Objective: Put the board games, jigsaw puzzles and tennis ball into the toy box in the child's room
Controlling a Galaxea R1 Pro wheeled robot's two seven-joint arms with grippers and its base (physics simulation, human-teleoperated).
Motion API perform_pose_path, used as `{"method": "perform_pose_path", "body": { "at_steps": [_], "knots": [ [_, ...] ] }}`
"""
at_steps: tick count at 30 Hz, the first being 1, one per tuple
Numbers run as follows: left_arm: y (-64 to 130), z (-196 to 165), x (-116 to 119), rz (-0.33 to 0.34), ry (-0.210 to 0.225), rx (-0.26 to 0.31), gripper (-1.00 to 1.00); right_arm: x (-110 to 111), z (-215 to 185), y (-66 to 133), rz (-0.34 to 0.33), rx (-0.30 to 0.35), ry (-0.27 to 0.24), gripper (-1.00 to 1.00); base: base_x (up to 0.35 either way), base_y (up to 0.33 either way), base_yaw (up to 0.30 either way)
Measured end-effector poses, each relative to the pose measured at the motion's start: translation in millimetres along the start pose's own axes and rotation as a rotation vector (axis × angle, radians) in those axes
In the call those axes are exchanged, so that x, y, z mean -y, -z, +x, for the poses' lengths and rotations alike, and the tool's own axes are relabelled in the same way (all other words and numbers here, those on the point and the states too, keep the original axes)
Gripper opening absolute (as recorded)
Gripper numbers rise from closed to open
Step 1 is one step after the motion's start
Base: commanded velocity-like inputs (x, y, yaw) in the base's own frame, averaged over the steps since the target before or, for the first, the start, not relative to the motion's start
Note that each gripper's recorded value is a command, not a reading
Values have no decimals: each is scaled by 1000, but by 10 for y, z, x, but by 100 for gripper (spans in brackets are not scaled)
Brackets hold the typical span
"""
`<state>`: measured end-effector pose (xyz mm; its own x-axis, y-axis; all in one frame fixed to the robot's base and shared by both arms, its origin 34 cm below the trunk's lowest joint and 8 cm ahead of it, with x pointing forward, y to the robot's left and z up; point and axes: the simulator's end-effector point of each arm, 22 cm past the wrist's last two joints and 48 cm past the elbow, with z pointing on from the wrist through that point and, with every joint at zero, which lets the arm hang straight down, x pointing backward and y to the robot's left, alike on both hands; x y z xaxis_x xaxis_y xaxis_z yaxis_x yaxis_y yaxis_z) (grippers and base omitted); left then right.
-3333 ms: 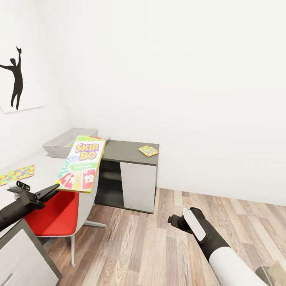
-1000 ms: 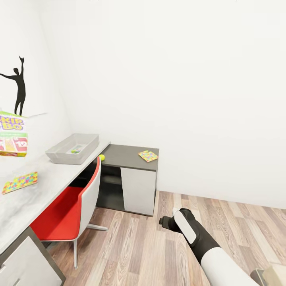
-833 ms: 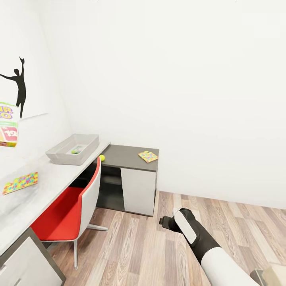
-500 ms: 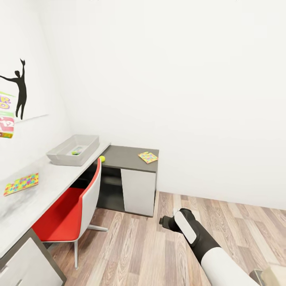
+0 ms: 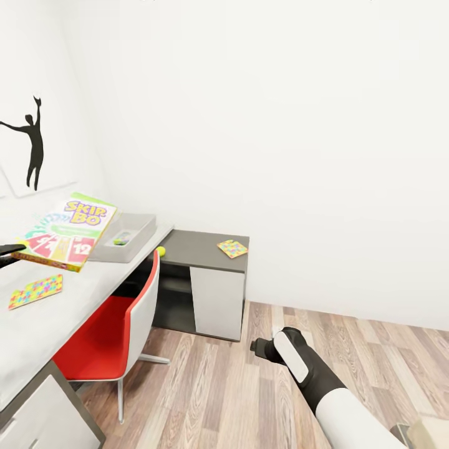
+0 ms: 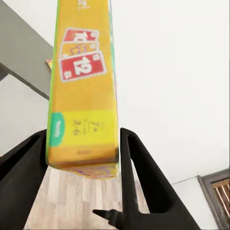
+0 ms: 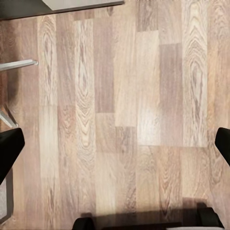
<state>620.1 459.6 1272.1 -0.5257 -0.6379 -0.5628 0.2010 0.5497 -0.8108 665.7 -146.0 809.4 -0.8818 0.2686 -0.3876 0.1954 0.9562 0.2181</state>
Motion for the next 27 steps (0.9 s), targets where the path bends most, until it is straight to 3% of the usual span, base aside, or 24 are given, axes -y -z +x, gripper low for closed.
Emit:
{"method": "perform_pose_path", "body": {
  "at_steps": [4, 8, 13, 17, 27],
  "knots": [
    [-49, 193, 128, 76, 28, -57, -100, -19, -9, 45, -1, 1, 0, 100, 0, 0, 0],
    [-3, 190, 469, 220, 46, -60, -100, -32, -15, 88, -2, 1, 1, 100, 0, 0, 0],
    [50, 58, 701, 323, 49, 0, -100, -38, -24, 140, -1, 1, 1, 100, 0, 0, 0],
    [57, 72, 804, 401, 81, 21, -100, -29, -34, 180, 0, 2, 1, 100, 0, 0, 0],
    [56, 92, 818, 439, 102, 34, -100, -52, -51, 194, -5, 7, 1, 100, -8, 0, -6]
  ]
}}
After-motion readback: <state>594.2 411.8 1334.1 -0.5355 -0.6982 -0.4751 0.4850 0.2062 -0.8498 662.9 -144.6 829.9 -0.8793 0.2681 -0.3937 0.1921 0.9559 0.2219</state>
